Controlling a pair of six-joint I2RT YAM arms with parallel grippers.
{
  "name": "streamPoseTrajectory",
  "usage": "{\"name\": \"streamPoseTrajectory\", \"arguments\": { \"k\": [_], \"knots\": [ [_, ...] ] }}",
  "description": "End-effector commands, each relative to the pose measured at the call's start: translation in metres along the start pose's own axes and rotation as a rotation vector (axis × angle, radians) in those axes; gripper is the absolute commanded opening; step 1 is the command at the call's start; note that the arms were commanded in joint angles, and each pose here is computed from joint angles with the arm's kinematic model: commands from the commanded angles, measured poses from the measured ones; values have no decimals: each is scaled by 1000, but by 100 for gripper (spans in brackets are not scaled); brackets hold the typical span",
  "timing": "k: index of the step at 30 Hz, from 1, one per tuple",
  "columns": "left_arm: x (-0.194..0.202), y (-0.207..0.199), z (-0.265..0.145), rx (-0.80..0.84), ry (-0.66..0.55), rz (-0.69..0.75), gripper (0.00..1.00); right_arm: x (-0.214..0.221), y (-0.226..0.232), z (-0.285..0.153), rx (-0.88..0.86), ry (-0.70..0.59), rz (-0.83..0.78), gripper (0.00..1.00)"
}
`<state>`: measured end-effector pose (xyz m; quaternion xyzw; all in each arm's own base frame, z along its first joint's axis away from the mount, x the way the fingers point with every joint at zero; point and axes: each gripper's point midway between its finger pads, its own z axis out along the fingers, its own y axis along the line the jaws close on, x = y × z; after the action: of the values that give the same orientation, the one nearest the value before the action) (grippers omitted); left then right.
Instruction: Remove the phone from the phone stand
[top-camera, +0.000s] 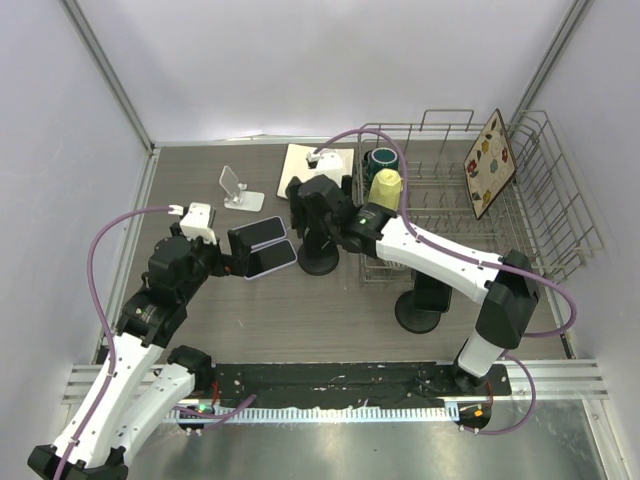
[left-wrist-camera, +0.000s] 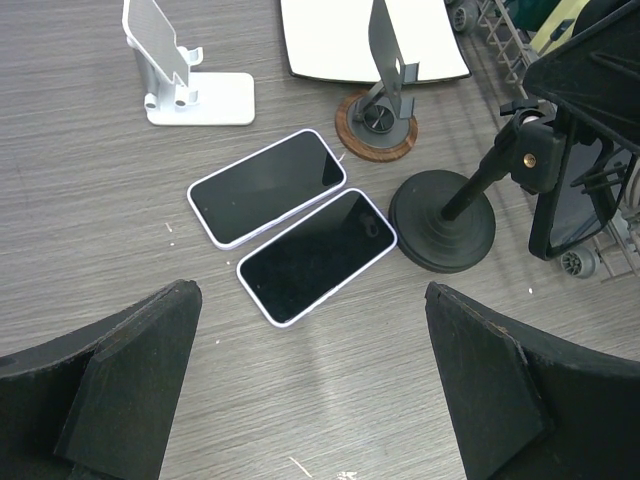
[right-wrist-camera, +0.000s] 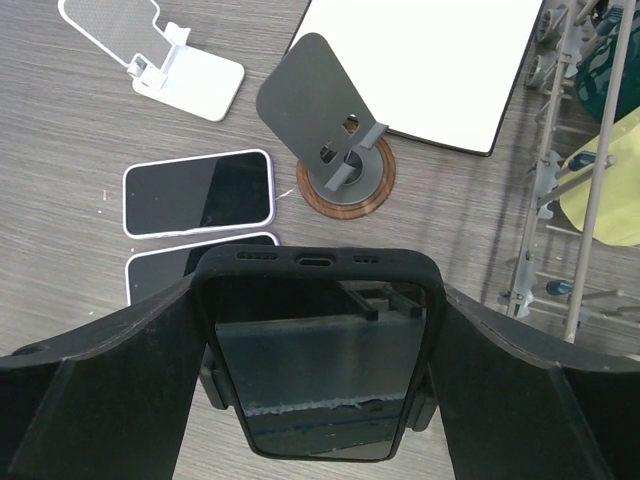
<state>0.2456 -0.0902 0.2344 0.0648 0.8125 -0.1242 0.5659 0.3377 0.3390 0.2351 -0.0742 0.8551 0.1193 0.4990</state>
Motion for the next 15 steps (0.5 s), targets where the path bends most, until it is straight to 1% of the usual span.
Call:
{"name": "streamPoseTrajectory", "arguments": {
  "k": [1,3,6,7,9,10,11,12,15],
  "knots": [
    [-10,-1,1,3,-45,10,100,-7,6,-3,30,-56,-13,84],
    [-10,-1,1,4,-43,12,100,-7,4,-5,40,-60,-28,81],
    [-9,-1,2,2,-40,11,100,-8,3,-10,33,-65,-38,69],
    [-8,-1,2,3,-35,12,100,-10,4,-14,23,-68,-36,59],
    [-7,-1,3,2,-31,12,100,-10,7,-20,-13,-63,-45,49],
    [-6,-1,4,1,-26,12,100,-10,9,-22,-30,-61,-49,40],
    [-6,-1,5,-1,-23,12,100,-14,11,-29,-62,-64,-46,37],
    [-6,-1,4,1,-25,12,100,-12,11,-32,-80,-60,-63,30],
    [-4,-2,6,9,-14,13,100,-19,17,-49,-164,-68,-76,21]
  ]
}}
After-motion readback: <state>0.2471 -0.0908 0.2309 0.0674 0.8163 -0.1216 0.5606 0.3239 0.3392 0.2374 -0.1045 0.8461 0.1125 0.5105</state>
